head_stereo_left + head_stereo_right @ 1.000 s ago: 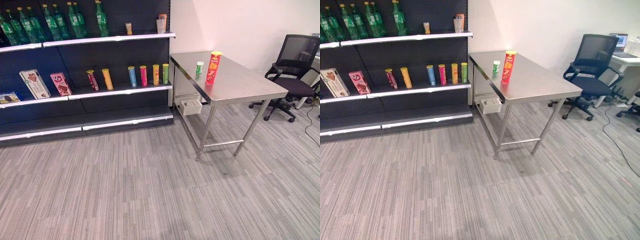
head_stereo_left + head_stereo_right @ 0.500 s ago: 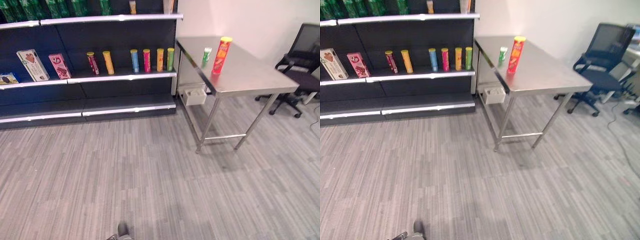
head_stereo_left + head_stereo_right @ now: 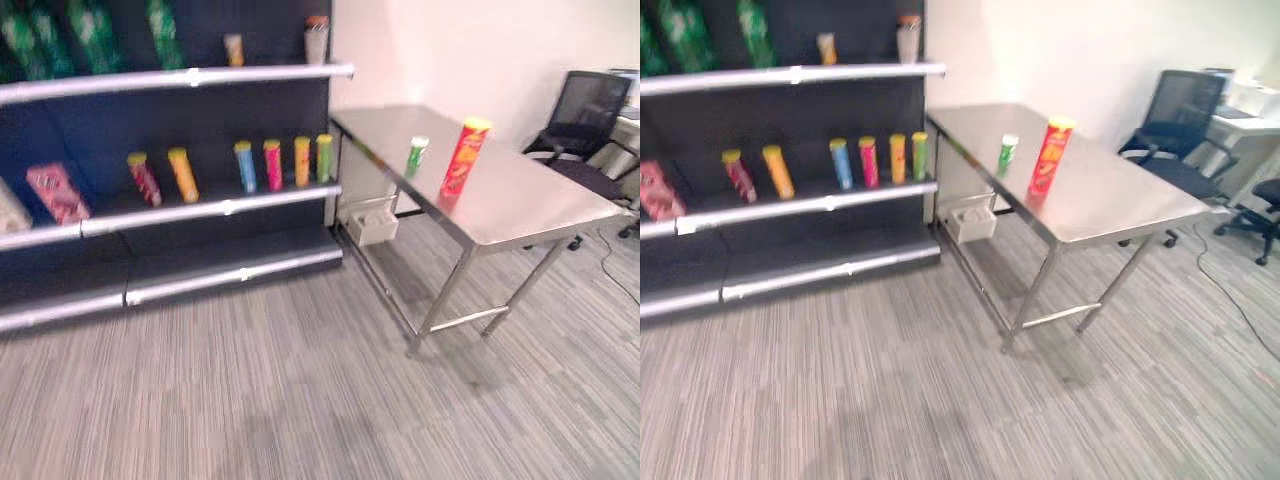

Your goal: Put the goods on the table back onto the shelves and tidy them up.

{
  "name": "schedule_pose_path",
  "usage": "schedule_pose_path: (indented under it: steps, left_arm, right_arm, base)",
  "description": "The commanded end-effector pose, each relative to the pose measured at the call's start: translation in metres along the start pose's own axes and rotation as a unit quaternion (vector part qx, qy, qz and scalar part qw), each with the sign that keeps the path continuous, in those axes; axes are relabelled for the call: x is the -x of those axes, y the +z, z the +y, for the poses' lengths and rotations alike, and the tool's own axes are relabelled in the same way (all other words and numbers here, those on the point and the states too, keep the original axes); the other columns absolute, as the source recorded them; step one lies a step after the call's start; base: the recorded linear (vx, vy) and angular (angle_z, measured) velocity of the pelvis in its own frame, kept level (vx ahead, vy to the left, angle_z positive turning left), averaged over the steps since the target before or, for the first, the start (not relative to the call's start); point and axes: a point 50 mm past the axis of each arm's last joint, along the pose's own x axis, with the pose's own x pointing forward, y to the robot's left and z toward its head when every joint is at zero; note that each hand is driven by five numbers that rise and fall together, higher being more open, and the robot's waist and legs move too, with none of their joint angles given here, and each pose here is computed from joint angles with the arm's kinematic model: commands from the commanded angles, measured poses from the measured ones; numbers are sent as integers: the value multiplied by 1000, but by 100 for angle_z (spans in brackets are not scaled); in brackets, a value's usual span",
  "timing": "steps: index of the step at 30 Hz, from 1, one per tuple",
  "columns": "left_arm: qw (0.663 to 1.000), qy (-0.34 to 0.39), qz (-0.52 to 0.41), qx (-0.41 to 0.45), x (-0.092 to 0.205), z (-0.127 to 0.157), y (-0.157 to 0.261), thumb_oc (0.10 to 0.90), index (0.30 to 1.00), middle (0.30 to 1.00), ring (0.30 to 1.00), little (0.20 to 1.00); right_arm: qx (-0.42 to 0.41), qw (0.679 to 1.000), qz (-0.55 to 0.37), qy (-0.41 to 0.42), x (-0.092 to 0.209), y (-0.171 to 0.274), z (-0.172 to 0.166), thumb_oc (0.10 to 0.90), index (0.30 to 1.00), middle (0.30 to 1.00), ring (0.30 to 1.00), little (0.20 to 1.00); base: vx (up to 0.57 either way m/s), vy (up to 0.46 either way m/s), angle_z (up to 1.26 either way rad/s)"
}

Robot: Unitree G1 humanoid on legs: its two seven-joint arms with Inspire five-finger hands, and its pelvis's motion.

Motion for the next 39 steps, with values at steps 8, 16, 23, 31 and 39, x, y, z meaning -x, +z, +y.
schedule_pose_path:
  steps: [8, 16, 23, 31, 39]
  left_arm:
    - [984, -94, -33, -145, 6, -55, 7, 800, 900, 900, 900, 900]
    - [973, -135, -6, -189, 13, -71, -20, 800, 900, 900, 900, 900]
    - [984, -108, -45, -137, 9, -66, 6, 800, 900, 900, 900, 900]
    - [988, -116, -49, -86, 10, -76, 14, 800, 900, 900, 900, 900]
    - [964, -160, -107, -185, 15, -99, 39, 800, 900, 900, 900, 900]
  right_arm:
    - [59, 995, -60, -45, -2, 22, -24, 800, 900, 900, 900, 900]
    - [68, 995, 19, -64, 0, -18, -38, 800, 900, 900, 900, 900]
    - [138, 984, -113, -28, 0, 50, -6, 800, 900, 900, 900, 900]
    - [235, 956, -172, -30, 4, 72, 6, 800, 900, 900, 900, 900]
    - [169, 981, -74, -55, -2, 24, -28, 800, 900, 900, 900, 900]
  base:
    - [448, 23, 41]
    - [311, -102, 11]
    - [226, -62, -64]
    - [276, 195, -97]
    - [246, 382, -84]
